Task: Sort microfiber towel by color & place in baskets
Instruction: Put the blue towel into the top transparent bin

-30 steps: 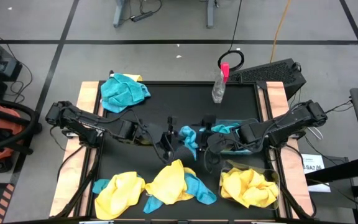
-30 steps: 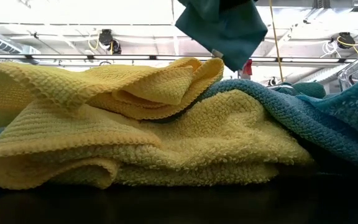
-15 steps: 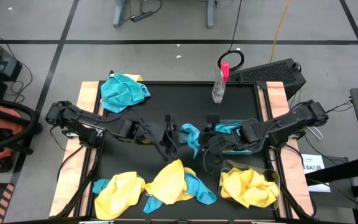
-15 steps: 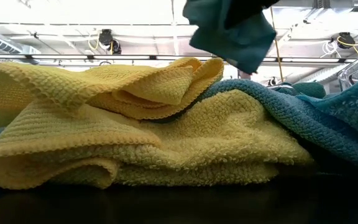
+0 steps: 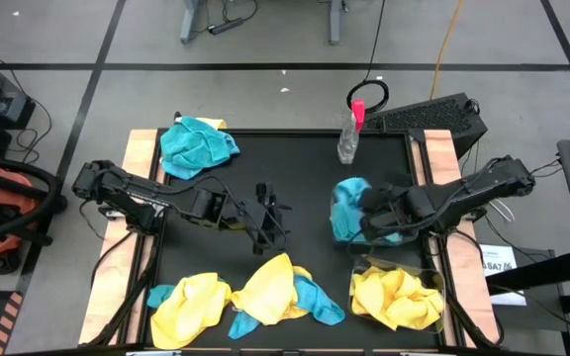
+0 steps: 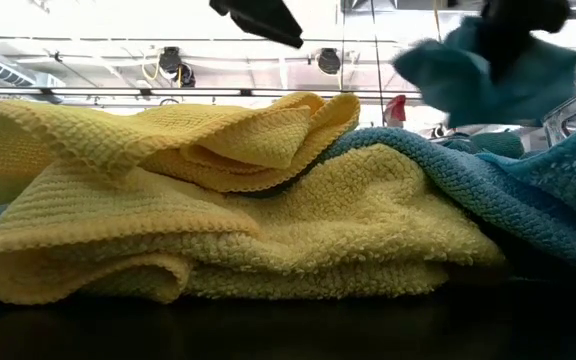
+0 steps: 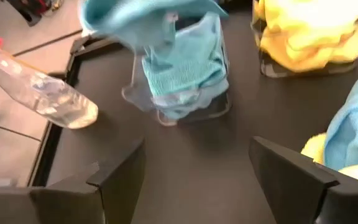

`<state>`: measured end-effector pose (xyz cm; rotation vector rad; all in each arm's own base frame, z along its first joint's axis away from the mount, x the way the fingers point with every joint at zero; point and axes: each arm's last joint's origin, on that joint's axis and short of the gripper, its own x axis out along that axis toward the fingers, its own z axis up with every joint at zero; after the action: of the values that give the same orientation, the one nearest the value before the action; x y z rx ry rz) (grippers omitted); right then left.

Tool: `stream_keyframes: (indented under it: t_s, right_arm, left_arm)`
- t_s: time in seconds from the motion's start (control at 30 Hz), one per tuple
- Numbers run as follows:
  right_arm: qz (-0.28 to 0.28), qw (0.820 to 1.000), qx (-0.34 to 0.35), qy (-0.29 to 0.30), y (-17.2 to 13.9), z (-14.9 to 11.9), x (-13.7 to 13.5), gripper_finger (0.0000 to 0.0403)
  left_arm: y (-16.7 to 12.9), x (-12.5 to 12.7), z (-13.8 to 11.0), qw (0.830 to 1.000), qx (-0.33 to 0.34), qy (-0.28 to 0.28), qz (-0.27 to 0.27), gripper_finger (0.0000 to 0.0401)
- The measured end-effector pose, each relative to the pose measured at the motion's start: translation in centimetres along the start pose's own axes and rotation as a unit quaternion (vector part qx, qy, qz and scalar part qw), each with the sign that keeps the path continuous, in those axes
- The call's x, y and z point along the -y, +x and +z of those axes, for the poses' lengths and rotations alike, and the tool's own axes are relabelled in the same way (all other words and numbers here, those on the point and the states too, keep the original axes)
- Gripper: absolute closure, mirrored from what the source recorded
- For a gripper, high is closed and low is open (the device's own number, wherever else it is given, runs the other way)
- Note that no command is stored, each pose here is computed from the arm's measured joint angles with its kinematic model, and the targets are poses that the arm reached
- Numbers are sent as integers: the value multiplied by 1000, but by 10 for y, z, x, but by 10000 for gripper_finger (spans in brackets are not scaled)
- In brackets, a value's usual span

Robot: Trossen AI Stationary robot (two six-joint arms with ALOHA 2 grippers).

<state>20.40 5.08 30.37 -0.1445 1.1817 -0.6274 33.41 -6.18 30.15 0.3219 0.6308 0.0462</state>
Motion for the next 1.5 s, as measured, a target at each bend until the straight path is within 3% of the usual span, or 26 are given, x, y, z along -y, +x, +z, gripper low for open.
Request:
stream_keyframes:
  t_s: [0.13, 0.4, 0.57, 0.77, 1.07, 1.23, 1.5]
  right_arm:
    - [-24, 996, -74, 32, 1, -16, 9, 401]
    - [-2, 988, -150, 38, 37, -45, -6, 402]
    - [-19, 983, -175, 45, 68, -65, -13, 402]
    - [27, 977, -206, 45, 101, -82, -20, 396]
    - [53, 977, -203, 40, 110, -87, -22, 386]
    - [55, 978, -192, 51, 106, -88, -18, 345]
    - [88, 978, -171, 79, 84, -79, -7, 223]
  left_arm:
    - [4, 2, -8, 1000, -12, 4, -2, 112]
    - [7, 5, -16, 1000, -24, -6, -3, 111]
    - [8, 6, -19, 999, -30, -15, -4, 111]
    - [9, 6, -19, 999, -30, -17, -4, 111]
    - [9, 6, -17, 1000, -18, -20, -2, 111]
    - [9, 5, -16, 1000, -13, -22, -1, 111]
    - [10, 3, -17, 1000, -14, -24, 2, 111]
